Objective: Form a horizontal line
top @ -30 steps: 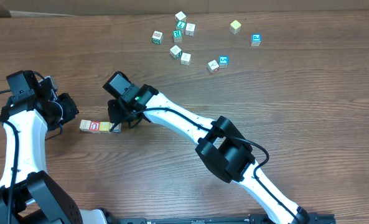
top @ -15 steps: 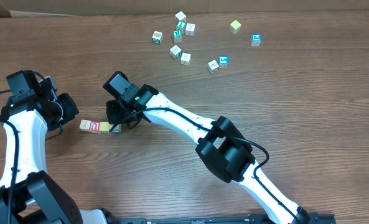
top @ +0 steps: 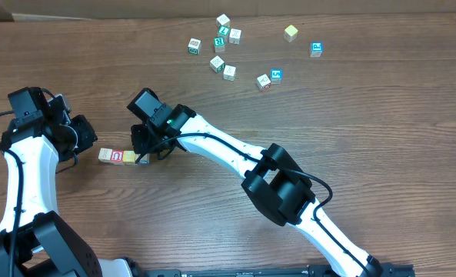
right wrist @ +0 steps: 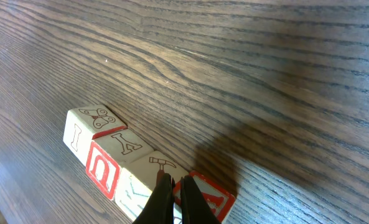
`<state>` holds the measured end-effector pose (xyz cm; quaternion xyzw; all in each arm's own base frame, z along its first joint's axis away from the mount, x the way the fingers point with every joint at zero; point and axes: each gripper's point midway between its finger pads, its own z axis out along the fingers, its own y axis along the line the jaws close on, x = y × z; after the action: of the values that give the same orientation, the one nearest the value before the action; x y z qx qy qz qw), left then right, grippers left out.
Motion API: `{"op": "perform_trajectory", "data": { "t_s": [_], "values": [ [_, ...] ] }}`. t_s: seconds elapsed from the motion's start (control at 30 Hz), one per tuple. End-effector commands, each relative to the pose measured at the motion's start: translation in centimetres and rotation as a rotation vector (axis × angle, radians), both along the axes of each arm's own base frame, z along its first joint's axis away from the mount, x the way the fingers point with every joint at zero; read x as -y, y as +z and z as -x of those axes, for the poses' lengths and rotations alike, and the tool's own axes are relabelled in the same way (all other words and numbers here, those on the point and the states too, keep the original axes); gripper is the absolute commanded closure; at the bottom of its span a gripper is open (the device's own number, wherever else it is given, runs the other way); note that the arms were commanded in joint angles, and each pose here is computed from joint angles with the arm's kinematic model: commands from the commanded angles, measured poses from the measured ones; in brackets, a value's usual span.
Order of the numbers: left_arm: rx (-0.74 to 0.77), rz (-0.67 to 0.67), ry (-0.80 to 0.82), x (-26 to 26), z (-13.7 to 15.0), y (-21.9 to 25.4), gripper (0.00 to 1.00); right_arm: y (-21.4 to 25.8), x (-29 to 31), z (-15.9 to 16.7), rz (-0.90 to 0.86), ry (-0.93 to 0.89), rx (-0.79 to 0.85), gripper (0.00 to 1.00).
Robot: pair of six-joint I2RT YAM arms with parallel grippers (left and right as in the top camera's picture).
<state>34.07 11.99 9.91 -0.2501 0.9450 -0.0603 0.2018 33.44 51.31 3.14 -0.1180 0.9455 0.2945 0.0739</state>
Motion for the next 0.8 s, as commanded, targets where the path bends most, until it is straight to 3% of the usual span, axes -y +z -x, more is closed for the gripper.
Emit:
{"op": "perform_trajectory", "data": {
  "t_s": [0.0, 0.77],
  "values": [
    [0.001, -0.003, 0.012, -0.14, -0.01, 0.11, 0.93, -0.45, 0.03, 0.03, 0.002, 0.004, -0.004, 0.96],
    [0.001, -0.003, 0.012, -0.14, -0.01, 0.11, 0.92, -0.23, -0.19, -0.16, -0.011, 0.039, 0.024, 0.96]
  ]
}}
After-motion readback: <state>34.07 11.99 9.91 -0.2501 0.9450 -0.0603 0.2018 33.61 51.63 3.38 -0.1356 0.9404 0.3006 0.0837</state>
